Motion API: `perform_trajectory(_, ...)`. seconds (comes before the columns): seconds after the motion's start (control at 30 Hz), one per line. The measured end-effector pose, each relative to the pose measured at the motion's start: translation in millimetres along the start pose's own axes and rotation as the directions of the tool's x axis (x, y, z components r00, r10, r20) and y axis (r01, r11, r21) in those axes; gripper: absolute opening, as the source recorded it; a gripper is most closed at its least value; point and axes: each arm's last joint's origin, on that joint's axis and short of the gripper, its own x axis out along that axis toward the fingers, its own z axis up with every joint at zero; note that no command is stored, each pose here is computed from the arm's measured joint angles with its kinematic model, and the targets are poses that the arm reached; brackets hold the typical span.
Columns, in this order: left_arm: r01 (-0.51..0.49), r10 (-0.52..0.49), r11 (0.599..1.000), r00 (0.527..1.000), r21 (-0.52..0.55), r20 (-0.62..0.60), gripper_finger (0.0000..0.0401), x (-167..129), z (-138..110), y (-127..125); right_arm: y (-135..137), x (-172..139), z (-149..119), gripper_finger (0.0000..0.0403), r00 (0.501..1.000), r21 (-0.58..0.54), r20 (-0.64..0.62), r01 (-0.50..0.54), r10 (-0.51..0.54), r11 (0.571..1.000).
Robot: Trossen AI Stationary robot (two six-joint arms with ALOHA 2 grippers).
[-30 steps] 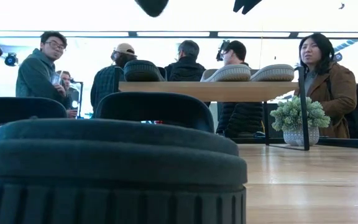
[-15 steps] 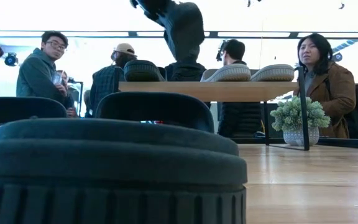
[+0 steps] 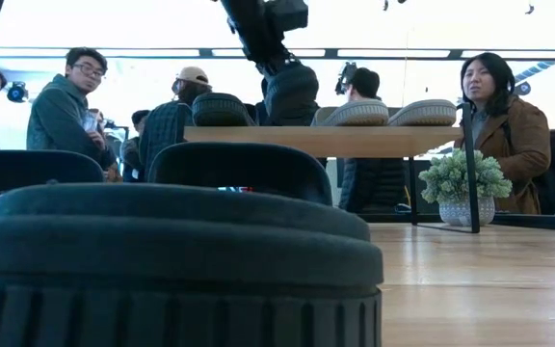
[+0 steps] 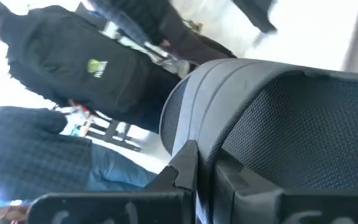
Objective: Pick and place slides into the shelf
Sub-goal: Put the black slide on the shelf
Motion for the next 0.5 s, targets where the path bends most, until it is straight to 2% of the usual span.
perform_trajectory(0.1,0.04,-0.04,0.999,0.999,0.02,-0.014,0.0,0.6,-3.7,-3.4,-0.1,0.0,-0.1,0.0258,1.0,-0.001,-0.001,0.0,0.0,1.0)
perform_trajectory(0.2,0.05,-0.05,0.999,0.998,0.001,-0.034,0.0,0.9,-7.5,-4.4,-0.1,0.0,-0.1,0.0258,1.0,-0.002,-0.001,0.0,0.0,1.0)
perform_trajectory(0.5,0.079,-0.076,0.996,0.995,0.046,-0.071,0.0,4.8,-15.2,-7.7,0.7,0.6,0.0,0.0258,1.0,-0.005,-0.003,0.0,0.0,1.0)
